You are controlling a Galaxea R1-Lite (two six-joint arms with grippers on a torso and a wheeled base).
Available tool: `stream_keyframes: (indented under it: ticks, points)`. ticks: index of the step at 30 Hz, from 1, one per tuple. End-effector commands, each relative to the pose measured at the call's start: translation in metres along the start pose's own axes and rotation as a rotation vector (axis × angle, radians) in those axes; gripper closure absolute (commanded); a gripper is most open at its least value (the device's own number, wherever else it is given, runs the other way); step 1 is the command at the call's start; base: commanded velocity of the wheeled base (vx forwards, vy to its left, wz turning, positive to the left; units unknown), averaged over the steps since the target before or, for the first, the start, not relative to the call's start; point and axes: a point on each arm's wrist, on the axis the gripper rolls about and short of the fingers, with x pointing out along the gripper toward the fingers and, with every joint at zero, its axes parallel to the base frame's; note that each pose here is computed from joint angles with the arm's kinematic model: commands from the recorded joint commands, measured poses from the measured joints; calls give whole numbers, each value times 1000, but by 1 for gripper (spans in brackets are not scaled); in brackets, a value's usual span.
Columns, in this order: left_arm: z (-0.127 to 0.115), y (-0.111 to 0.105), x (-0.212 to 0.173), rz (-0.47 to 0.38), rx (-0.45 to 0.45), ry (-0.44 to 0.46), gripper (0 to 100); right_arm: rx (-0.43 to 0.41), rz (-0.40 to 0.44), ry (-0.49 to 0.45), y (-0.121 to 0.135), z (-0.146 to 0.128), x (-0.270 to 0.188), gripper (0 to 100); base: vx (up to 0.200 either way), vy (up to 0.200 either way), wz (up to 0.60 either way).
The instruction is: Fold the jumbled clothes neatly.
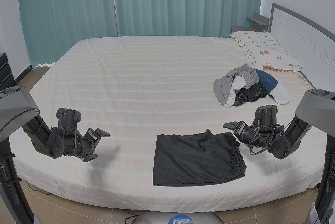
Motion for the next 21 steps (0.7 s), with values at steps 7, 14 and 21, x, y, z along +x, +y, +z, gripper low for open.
stream_keyframes:
  ticks: [7,14,21]
  points:
    - [0,0,0,-2,-11,-2,0,-7,-24,49,-12,-24,36,100,0,0,0]
    - [0,0,0,-2,-11,-2,0,20,-10,-4,-13,-11,32,100,0,0,0]
    - [0,0,1,-1,-10,-1,0,59,-18,-34,-19,0,29,100,0,0,0]
